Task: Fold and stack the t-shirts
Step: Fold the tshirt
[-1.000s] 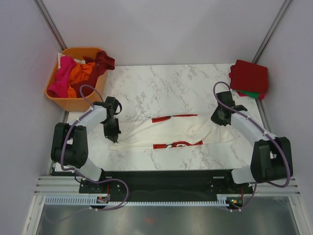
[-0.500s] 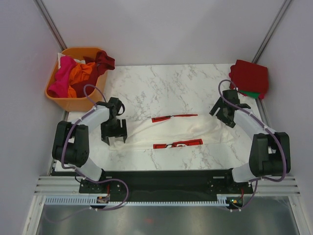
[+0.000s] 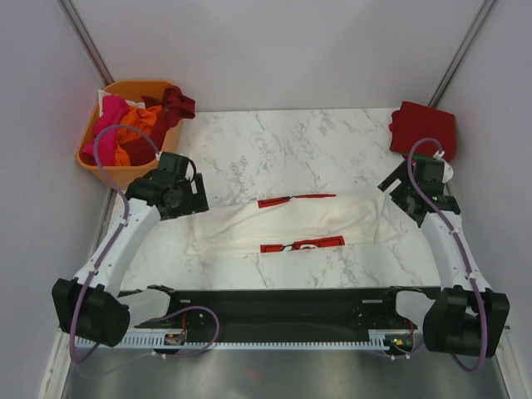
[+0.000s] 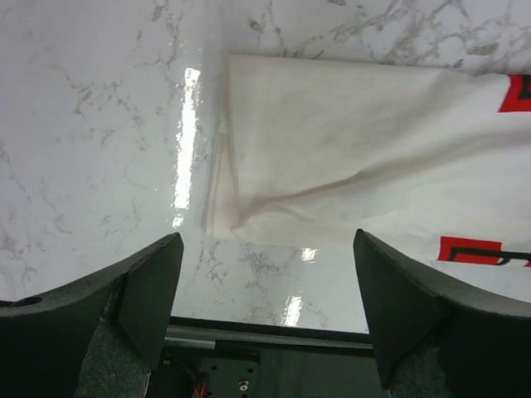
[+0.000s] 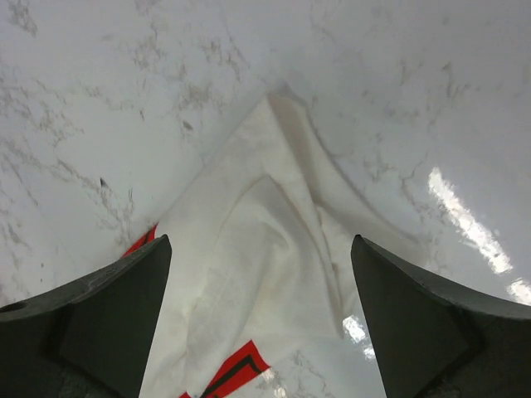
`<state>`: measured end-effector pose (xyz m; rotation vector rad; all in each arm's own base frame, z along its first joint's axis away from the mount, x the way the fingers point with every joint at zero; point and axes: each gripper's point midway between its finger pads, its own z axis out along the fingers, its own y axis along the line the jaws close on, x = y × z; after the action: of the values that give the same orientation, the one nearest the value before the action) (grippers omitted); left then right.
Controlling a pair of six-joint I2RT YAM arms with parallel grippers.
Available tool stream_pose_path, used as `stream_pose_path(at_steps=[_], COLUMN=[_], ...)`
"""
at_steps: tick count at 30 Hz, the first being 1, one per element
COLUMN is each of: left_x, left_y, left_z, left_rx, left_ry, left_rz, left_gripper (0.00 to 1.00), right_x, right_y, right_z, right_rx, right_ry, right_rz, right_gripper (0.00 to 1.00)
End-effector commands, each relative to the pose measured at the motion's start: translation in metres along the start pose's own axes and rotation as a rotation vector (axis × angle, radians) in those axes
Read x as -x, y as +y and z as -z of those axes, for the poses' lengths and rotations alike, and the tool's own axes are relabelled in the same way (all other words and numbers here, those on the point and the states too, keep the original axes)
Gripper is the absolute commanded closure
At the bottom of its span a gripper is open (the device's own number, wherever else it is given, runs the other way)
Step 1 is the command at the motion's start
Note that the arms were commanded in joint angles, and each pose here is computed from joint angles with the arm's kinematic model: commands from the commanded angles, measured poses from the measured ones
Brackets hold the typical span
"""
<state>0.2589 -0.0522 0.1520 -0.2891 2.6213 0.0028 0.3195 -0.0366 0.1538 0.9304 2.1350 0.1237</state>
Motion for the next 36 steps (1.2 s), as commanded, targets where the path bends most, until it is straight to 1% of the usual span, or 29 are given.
stream_pose_path(at_steps=[1,2,3,5,7,8,10,12,14,16,17,19,20,21,23,24,25,26,27,28,29,30,32,33,34,35,36], left_x=[-0.017,-0.022,-0.029,-0.032,-0.033,-0.035,-0.035,-0.034,-0.033,-0.032,-0.032,-0.032,-0.031,-0.031,-0.030,-0.029,-0.029,-0.028,-0.028,-0.027,-0.026,-0.025,-0.025,-0.025,-0.024,-0.024,-0.024], left_y=[-0.017,-0.025,-0.025,-0.027,-0.025,-0.030,-0.032,-0.032,-0.031,-0.030,-0.030,-0.028,-0.027,-0.027,-0.026,-0.025,-0.025,-0.024,-0.023,-0.022,-0.021,-0.020,-0.020,-0.019,-0.018,-0.018,-0.017], left_z=[0.005,0.008,0.007,0.015,0.022,0.027,0.031,0.032,0.034,0.033,0.033,0.033,0.033,0.034,0.034,0.035,0.036,0.036,0.035,0.036,0.036,0.036,0.035,0.035,0.036,0.037,0.037], left_rx=[-0.106,-0.147,-0.157,-0.195,-0.211,-0.247,-0.269,-0.274,-0.278,-0.274,-0.274,-0.265,-0.261,-0.262,-0.257,-0.258,-0.255,-0.252,-0.249,-0.246,-0.239,-0.233,-0.232,-0.227,-0.226,-0.225,-0.223], left_ry=[-0.021,-0.019,-0.012,-0.036,-0.060,-0.061,-0.088,-0.106,-0.125,-0.132,-0.133,-0.141,-0.145,-0.148,-0.157,-0.165,-0.170,-0.175,-0.175,-0.185,-0.188,-0.192,-0.193,-0.194,-0.202,-0.206,-0.209], left_rz=[0.033,0.024,0.018,0.013,0.017,0.011,0.022,0.030,0.032,0.038,0.037,0.042,0.046,0.047,0.050,0.053,0.054,0.055,0.056,0.057,0.057,0.058,0.055,0.062,0.062,0.064,0.065], left_gripper=[0.10,0.10,0.10,0.10,0.10,0.11,0.11,0.11,0.11,0.11,0.11,0.11,0.12,0.12,0.12,0.12,0.12,0.12,0.12,0.13,0.13,0.13,0.13,0.13,0.14,0.14,0.14], right_x=[-0.063,-0.081,-0.090,-0.112,-0.124,-0.133,-0.141,-0.140,-0.143,-0.148,-0.145,-0.143,-0.136,-0.133,-0.122,-0.118,-0.105,-0.097,-0.093,-0.074,-0.062,-0.052,-0.038,0.000,-0.028,-0.028,0.023], right_y=[0.002,-0.001,-0.004,-0.015,-0.024,-0.032,-0.044,-0.044,-0.046,-0.051,-0.050,-0.054,-0.047,-0.045,-0.035,-0.029,-0.020,-0.014,0.000,0.022,0.035,0.078,0.128,0.205,0.226,0.260,0.344], right_z=[0.007,0.010,0.011,0.014,0.013,0.012,0.008,0.003,-0.004,-0.013,-0.018,-0.026,-0.030,-0.034,-0.045,-0.049,-0.060,-0.066,-0.071,-0.083,-0.092,-0.107,-0.129,-0.120,-0.162,-0.171,-0.137], right_rx=[0.088,0.112,0.113,0.109,0.092,0.074,0.037,0.038,0.026,-0.004,-0.001,-0.026,-0.001,0.005,0.026,0.034,0.031,0.025,0.029,0.046,0.031,0.074,0.124,0.286,0.317,0.399,0.615], right_ry=[0.215,0.261,0.282,0.323,0.337,0.348,0.346,0.330,0.337,0.355,0.338,0.318,0.288,0.279,0.255,0.249,0.223,0.202,0.175,0.127,0.074,0.053,0.027,-0.035,0.054,0.083,0.010], right_rz=[-0.069,-0.084,-0.104,-0.120,-0.130,-0.131,-0.137,-0.142,-0.142,-0.137,-0.136,-0.138,-0.143,-0.144,-0.149,-0.144,-0.136,-0.126,-0.095,-0.080,-0.059,-0.007,0.046,0.091,0.151,0.196,0.229], right_gripper=[0.02,0.02,0.02,0.02,0.02,0.02,0.02,0.02,0.04,0.13,0.18,0.39,0.51,0.68,0.85,0.96,1.00,1.00,1.00,1.00,1.00,1.00,1.00,1.00,1.00,0.99,0.78])
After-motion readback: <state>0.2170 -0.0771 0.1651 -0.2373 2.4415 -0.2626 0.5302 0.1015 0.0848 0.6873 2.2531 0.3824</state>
